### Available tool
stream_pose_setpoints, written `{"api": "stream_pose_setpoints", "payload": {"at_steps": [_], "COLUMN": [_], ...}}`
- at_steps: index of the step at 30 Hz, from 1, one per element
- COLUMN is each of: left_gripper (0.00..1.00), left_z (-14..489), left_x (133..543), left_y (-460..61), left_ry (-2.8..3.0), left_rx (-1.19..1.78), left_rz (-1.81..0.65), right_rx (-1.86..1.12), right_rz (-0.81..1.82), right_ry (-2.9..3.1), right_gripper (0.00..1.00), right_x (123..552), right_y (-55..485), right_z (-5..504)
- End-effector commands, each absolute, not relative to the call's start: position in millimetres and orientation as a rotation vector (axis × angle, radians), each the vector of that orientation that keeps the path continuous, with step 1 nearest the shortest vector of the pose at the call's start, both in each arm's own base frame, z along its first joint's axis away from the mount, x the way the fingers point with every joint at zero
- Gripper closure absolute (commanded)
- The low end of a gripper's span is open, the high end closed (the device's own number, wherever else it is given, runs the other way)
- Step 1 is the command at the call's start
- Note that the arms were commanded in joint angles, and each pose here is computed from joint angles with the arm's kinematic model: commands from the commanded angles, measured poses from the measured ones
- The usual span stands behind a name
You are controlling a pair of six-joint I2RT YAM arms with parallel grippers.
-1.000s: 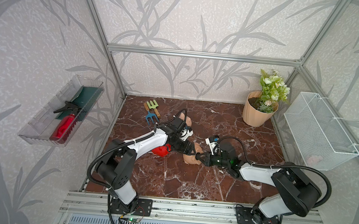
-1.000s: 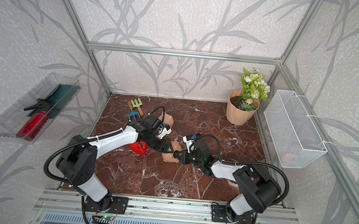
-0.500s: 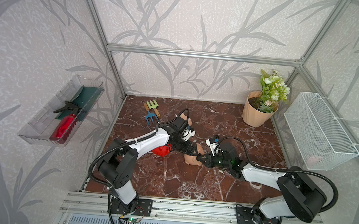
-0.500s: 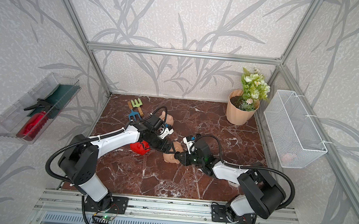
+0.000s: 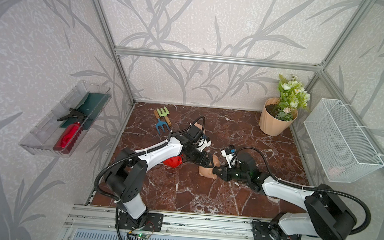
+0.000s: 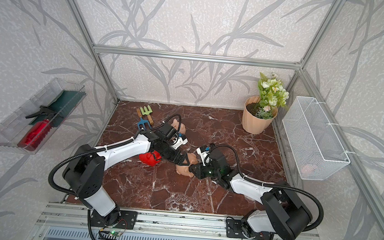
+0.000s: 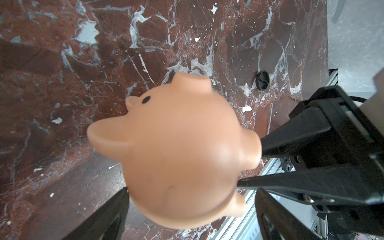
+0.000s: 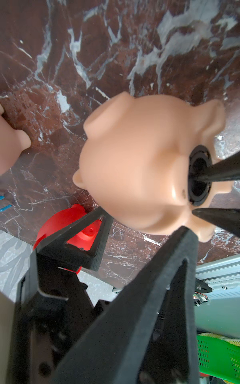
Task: Close piggy banks
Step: Screw the knob on the piggy bank.
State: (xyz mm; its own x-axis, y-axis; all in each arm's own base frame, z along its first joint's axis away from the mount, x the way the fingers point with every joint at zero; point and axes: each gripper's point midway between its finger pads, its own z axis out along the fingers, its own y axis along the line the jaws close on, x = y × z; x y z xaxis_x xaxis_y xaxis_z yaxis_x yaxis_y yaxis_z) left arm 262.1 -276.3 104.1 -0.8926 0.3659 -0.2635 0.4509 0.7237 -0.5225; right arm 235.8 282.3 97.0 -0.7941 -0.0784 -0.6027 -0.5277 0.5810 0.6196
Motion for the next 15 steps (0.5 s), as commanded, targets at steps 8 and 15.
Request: {"api": "stream_pose_setpoints", "payload": {"at_steps": [8, 15], "left_gripper": [0.06, 0.04], "left_z": [106, 107], "left_x": [263, 261], "left_y": [-274, -283], "left_ry": [2.798, 2.777], "left_rx": [0.804, 0.895], "left_rz": [-0.714, -0.651], "right_rx": [-0.500, -0.486], "right_rz": [1.086, 1.051], "right_ry": [2.310, 2.328], "right_gripper": [0.76, 0.76], "right_x": [231, 229], "right_y": [267, 253], "right_z": [100, 102]}}
